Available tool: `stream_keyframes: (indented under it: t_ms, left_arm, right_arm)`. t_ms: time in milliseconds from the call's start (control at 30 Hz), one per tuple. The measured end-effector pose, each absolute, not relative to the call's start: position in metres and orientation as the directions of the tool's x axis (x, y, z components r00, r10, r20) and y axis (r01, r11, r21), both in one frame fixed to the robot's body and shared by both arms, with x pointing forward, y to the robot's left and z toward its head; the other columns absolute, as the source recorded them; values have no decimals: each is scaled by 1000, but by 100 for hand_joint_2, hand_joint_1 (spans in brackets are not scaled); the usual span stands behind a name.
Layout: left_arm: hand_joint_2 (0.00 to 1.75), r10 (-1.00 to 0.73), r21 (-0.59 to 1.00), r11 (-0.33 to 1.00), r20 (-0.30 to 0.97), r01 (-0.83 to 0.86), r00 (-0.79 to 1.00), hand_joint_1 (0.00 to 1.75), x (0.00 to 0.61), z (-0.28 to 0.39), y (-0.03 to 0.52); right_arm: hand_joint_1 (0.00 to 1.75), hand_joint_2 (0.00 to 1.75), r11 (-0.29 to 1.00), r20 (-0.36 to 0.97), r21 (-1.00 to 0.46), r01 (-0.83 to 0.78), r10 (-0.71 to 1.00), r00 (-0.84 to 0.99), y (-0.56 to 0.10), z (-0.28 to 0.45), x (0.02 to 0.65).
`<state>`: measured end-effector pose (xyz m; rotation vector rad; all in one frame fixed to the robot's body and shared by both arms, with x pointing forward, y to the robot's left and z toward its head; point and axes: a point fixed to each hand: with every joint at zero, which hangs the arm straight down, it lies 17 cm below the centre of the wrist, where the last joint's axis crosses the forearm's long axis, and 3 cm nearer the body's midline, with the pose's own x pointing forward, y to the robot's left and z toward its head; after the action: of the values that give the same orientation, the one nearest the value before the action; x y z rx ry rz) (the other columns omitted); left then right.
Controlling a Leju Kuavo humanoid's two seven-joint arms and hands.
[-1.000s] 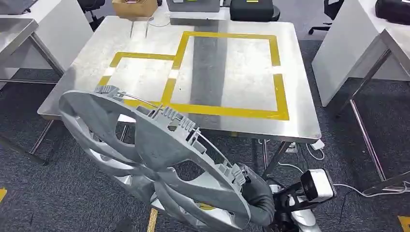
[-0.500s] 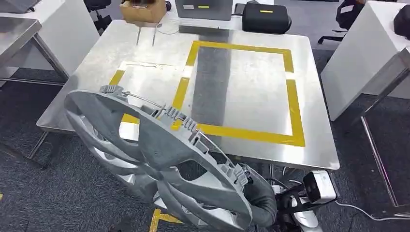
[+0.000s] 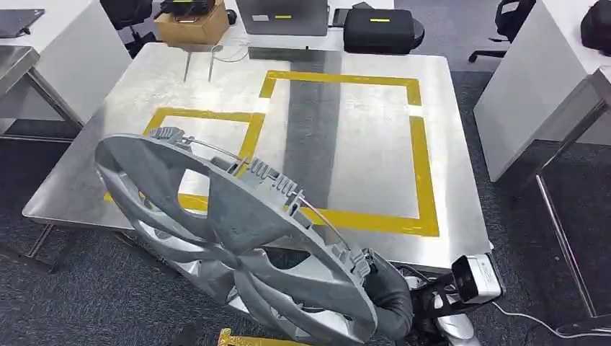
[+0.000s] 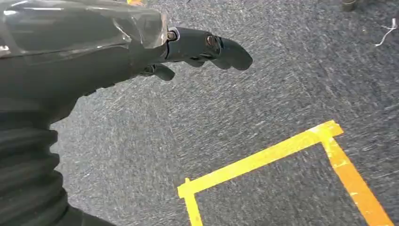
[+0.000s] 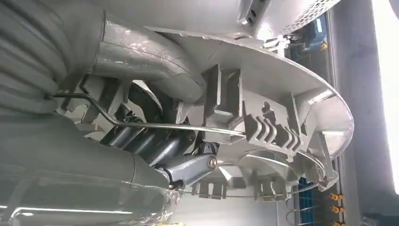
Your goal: Take the parts from the cabinet and place them on the table.
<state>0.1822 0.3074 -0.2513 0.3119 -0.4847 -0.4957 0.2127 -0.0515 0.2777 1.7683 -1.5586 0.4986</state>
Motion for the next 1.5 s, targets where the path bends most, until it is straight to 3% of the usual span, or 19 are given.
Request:
stream_keyframes:
  t_ms: [200,300,367,433,567,700,867,933,967,1267,1500]
  left_arm:
    - [175,-510,404,841,368,360,777,0,180,-251,313]
    - [175,-483,399,856,388,330,785,0,174,-252,314]
    - [175,-459,396,867,400,302,793,0,170,-252,315]
    - [175,-444,391,874,398,289,803,0,160,-255,314]
    - [175,-429,397,876,380,275,819,0,144,-258,312]
    - [175,-426,393,877,364,277,828,0,140,-259,301]
    - [175,-426,394,876,361,278,830,0,139,-259,301]
    - [175,-439,392,872,356,294,825,0,140,-259,293]
    - [175,-442,388,871,354,301,824,0,139,-259,291]
    - [175,-461,374,868,364,327,809,0,147,-258,281]
    - [175,-501,344,859,402,380,767,0,189,-248,262]
  right_arm:
    - [175,175,48,740,246,-968,-655,155,-43,271,219]
    - [175,175,267,850,172,-948,-526,6,-30,247,245]
    - [175,175,514,920,9,-857,-340,-194,-32,225,284]
    - [175,175,678,927,-149,-720,-157,-340,-49,213,319]
    - [175,175,818,798,-451,-356,192,-571,-96,230,376]
    - [175,175,775,573,-631,-10,458,-679,-125,267,401]
    - [175,175,765,545,-643,31,486,-683,-129,271,403]
    - [175,175,684,404,-700,206,617,-675,-142,286,414]
    - [175,175,662,386,-718,218,638,-666,-146,281,417]
    - [175,175,558,362,-810,181,717,-596,-156,248,439]
    - [175,175,308,372,-928,-211,807,-459,-201,120,497]
